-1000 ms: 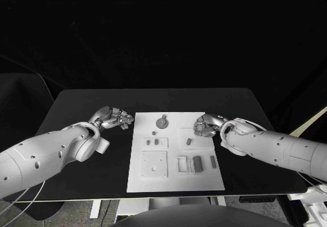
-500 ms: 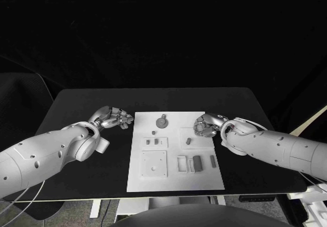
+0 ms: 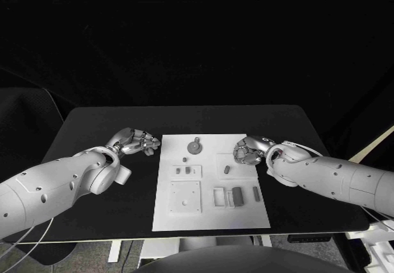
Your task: Assemble the parts on the task board
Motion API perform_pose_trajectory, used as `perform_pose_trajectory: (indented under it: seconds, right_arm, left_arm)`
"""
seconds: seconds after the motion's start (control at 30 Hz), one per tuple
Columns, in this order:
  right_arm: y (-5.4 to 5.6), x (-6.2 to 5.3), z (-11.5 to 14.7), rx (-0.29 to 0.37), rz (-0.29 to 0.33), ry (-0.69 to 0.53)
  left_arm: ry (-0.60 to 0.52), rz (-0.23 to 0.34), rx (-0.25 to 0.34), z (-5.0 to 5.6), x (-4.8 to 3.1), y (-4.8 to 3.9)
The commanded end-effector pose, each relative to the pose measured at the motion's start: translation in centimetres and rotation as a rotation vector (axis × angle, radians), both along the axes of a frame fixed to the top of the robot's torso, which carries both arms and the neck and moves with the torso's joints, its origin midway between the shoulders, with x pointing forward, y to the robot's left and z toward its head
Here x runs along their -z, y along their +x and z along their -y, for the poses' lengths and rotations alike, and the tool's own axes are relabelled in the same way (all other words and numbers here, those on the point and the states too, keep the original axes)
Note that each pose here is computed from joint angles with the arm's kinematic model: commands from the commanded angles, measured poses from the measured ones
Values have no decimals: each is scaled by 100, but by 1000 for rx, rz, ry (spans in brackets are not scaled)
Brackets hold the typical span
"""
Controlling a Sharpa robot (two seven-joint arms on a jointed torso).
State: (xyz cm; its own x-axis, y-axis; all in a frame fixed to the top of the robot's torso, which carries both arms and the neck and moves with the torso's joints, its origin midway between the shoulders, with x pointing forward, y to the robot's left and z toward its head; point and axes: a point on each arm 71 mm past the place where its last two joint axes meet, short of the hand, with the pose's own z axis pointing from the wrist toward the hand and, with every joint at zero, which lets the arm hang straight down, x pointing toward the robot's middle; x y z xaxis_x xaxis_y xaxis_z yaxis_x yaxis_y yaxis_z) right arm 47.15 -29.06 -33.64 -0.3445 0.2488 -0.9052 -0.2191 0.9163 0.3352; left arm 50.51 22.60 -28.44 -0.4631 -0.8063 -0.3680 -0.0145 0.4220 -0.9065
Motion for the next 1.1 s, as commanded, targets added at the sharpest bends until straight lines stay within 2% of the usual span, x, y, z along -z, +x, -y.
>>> perform_pose_trajectory:
  seconds: [0.03,1.1]
  right_arm:
    - [-50,92,19,-9,-46,-34]
    - [-43,96,-6,-9,-43,-32]
  left_arm:
    - [-13,-4,13,25,-6,-3]
    - [-12,-6,12,20,-5,-2]
